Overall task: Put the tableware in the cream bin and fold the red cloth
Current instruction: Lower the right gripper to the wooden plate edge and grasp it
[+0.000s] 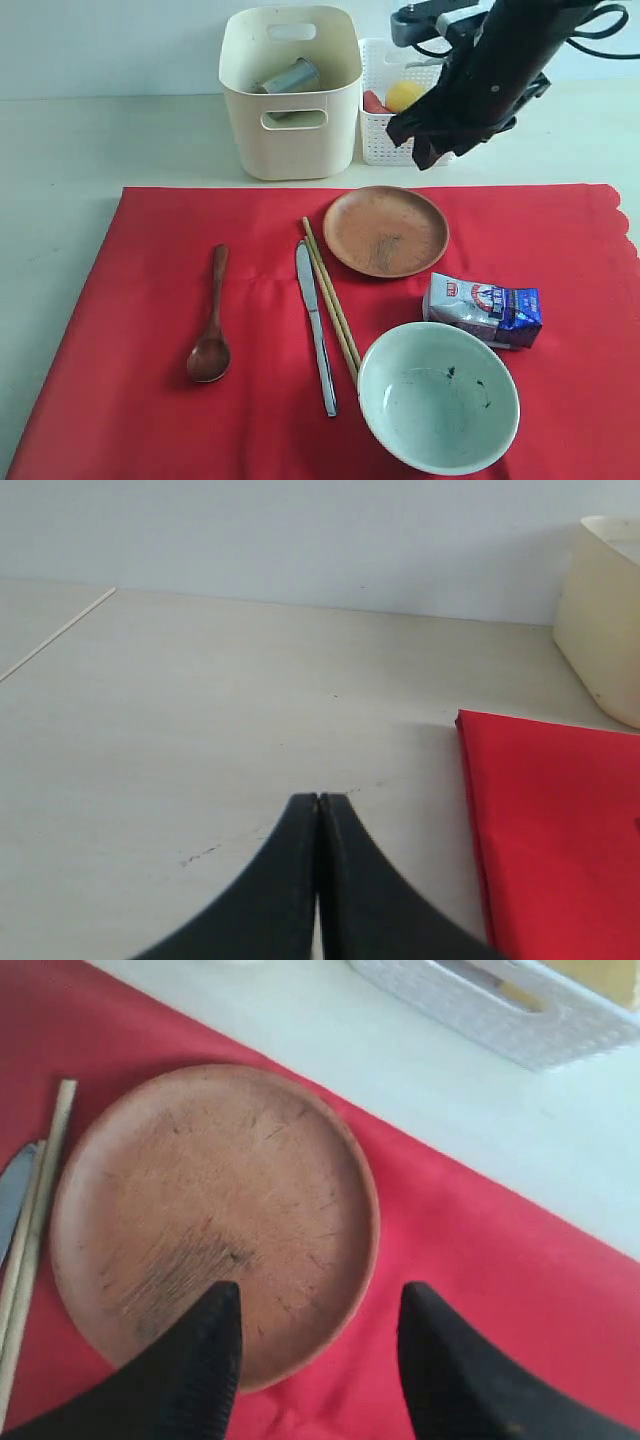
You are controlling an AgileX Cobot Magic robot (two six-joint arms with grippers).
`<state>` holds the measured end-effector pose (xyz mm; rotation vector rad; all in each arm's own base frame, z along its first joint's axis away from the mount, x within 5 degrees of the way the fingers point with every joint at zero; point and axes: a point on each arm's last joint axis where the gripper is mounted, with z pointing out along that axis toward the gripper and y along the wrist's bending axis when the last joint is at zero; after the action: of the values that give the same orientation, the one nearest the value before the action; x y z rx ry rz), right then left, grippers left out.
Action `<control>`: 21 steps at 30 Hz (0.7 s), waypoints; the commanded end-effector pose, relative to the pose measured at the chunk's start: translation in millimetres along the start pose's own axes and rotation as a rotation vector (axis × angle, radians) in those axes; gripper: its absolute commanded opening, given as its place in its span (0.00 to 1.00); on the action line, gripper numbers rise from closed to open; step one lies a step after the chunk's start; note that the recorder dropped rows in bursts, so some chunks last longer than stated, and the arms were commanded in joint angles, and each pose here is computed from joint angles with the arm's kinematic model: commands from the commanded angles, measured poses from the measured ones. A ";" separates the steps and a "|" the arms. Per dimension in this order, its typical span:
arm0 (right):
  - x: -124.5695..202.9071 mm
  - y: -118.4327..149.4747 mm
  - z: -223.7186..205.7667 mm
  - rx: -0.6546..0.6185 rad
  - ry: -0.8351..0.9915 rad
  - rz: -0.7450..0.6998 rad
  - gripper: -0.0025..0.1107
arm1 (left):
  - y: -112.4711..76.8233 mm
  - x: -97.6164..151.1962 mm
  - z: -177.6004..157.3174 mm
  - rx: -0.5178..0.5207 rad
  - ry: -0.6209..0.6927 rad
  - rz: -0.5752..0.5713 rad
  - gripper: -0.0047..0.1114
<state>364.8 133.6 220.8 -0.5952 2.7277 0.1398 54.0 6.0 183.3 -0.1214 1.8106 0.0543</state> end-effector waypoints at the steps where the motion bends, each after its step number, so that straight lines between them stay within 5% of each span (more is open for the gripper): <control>1: 3.4 -20.6 14.8 0.013 0.001 0.089 0.45 | 0.2 -1.0 -0.6 -0.003 -0.012 -0.005 0.05; 21: 22.4 -28.6 103.5 -0.132 0.154 0.211 0.44 | 0.2 -1.0 -0.6 -0.003 -0.012 -0.005 0.05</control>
<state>387.4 118.1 118.8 -0.3953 2.9545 0.3178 54.0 6.0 183.3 -0.1214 1.8106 0.0543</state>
